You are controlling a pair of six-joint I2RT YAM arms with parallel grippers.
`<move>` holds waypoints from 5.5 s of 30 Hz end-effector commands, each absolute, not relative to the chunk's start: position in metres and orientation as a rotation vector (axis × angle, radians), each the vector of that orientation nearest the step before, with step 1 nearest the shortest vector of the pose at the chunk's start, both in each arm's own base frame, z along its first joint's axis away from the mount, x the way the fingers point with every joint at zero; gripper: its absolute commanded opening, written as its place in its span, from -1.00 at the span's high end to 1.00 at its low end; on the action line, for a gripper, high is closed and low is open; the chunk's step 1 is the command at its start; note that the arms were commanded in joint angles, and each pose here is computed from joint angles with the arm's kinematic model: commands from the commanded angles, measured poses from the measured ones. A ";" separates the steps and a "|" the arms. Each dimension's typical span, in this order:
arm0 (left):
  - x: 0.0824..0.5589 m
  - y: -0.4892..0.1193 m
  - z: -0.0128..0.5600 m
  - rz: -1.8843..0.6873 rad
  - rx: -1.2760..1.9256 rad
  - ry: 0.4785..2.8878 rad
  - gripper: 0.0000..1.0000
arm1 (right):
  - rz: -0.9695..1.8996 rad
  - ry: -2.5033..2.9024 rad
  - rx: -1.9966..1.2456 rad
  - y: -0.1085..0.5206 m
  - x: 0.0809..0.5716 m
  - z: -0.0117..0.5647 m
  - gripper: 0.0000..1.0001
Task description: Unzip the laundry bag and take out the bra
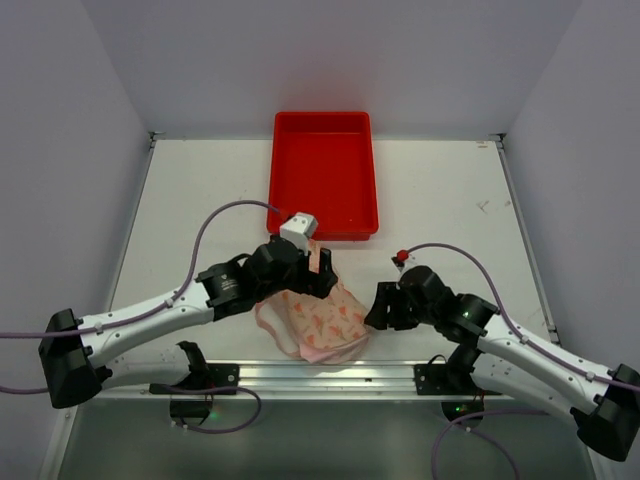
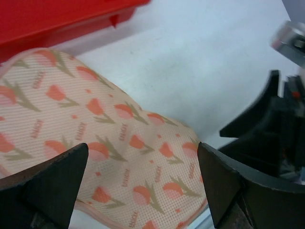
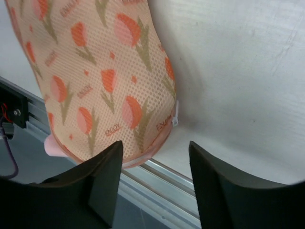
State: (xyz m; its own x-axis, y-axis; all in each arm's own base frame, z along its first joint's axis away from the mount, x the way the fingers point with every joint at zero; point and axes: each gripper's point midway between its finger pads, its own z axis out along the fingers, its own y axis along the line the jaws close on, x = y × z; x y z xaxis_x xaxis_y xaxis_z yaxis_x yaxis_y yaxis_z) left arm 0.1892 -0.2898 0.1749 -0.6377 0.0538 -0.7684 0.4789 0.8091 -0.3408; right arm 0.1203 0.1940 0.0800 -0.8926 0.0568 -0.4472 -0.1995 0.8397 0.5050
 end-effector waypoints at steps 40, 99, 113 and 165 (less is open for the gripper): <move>0.273 0.000 0.176 -0.100 -0.463 2.078 -1.00 | 0.074 2.254 -1.000 0.405 0.185 0.097 0.24; 0.278 -0.108 0.159 -0.659 0.015 2.228 -1.00 | 0.228 2.497 0.151 0.130 0.224 0.126 1.00; 0.266 -0.086 0.144 -0.511 -0.041 2.224 -1.00 | 0.434 2.312 0.170 0.119 0.233 0.194 -0.57; 0.270 -0.063 0.138 -0.390 -0.161 2.235 -1.00 | 0.140 2.156 -1.525 0.359 0.052 0.062 -0.73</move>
